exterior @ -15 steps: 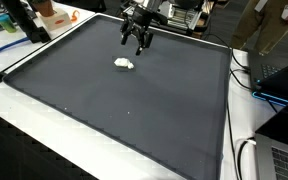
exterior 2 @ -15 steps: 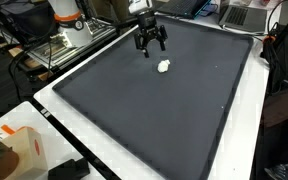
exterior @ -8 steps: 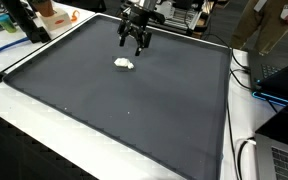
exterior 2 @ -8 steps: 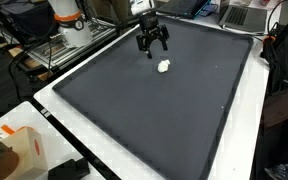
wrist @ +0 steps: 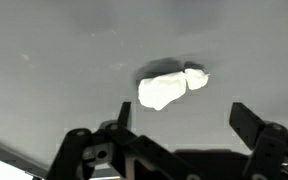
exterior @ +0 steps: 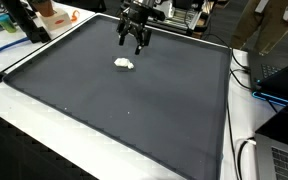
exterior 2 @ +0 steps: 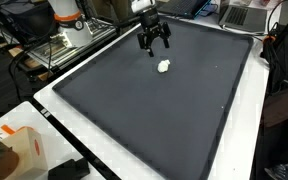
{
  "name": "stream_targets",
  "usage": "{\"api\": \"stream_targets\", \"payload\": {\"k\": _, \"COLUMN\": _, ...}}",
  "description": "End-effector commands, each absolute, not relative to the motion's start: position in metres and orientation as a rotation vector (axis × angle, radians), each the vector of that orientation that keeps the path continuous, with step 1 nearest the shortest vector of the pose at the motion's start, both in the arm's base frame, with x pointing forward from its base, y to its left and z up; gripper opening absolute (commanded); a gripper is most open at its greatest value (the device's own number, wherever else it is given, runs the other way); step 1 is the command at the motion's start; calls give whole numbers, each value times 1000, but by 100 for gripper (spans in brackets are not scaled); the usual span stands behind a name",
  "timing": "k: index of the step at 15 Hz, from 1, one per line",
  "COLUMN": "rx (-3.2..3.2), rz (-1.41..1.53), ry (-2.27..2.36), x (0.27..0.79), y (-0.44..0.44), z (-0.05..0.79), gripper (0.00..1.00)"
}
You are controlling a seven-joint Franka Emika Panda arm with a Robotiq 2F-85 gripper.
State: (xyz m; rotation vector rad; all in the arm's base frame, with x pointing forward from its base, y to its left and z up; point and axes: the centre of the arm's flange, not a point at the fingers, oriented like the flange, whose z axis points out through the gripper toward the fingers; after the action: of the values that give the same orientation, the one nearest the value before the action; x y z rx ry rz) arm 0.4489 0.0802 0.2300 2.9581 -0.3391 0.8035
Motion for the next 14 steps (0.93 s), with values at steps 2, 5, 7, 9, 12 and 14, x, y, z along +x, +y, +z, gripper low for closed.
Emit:
{"api": "stream_targets", "payload": {"k": 2, "rx": 2928, "rz": 776, "ry": -371, "x": 458, "y": 84, "z": 237, "gripper": 100}}
{"api": "stream_targets", "payload": {"k": 5, "rx": 2958, "rz": 708, "ry": -434, "x": 462, "y": 81, "z": 246, "gripper": 100}}
{"api": "stream_targets", "payload": {"k": 7, "rx": 2980, "rz": 714, "ry": -454, "x": 463, "y": 79, "z": 257, "gripper": 100}}
{"api": "stream_targets", "payload": {"k": 9, "rx": 3006, "rz": 735, "ry": -439, "x": 465, "y": 79, "z": 272, "gripper": 100}}
{"api": "stream_targets", "payload": {"k": 12, "rx": 3057, "rz": 787, "ry": -369, "x": 467, "y": 86, "z": 297, "gripper": 100}}
{"api": "stream_targets", "payload": {"k": 14, "rx": 3006, "rz": 828, "ry": -364, "x": 448, "y": 80, "z": 247, "gripper": 100}}
